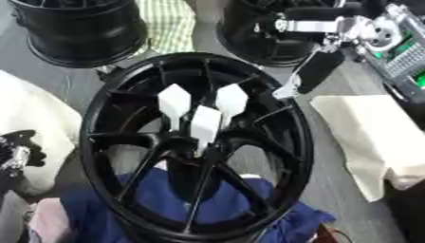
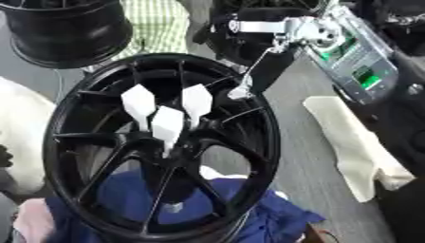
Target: Pull the pin out of the wheel hub.
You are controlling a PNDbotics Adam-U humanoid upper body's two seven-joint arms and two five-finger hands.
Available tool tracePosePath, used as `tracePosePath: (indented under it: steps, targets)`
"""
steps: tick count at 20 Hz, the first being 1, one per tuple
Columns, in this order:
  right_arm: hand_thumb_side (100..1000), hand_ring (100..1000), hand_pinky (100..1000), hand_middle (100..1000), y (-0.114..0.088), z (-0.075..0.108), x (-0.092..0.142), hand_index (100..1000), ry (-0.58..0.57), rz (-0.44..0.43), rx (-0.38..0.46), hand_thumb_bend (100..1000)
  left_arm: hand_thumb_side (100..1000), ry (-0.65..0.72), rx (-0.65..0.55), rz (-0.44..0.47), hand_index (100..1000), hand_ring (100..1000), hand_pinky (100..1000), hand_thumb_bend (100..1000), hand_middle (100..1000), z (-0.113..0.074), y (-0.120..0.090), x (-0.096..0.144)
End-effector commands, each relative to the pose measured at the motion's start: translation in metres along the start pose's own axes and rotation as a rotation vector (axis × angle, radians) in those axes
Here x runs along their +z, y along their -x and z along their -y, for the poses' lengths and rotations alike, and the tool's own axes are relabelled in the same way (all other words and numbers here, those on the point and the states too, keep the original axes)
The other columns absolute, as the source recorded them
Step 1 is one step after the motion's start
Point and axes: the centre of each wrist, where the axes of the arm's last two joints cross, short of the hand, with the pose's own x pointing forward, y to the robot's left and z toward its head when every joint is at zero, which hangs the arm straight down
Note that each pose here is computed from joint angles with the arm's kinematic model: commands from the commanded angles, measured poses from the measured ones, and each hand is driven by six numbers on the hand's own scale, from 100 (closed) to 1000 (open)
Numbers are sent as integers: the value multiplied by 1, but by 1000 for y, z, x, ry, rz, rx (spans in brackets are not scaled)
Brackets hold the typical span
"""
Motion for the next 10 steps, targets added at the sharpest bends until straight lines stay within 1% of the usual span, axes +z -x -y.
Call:
tracePosePath:
  steps: [1,10]
  targets:
    - [198,751,689,885,-2,8,-1,940,11,3,25,512,485,8,-14,20,742,565,581,100,512,-1,-6,-2]
    - [187,742,675,850,-3,2,-10,922,-13,30,2,518,486,9,-12,20,743,566,580,100,513,0,-6,-2]
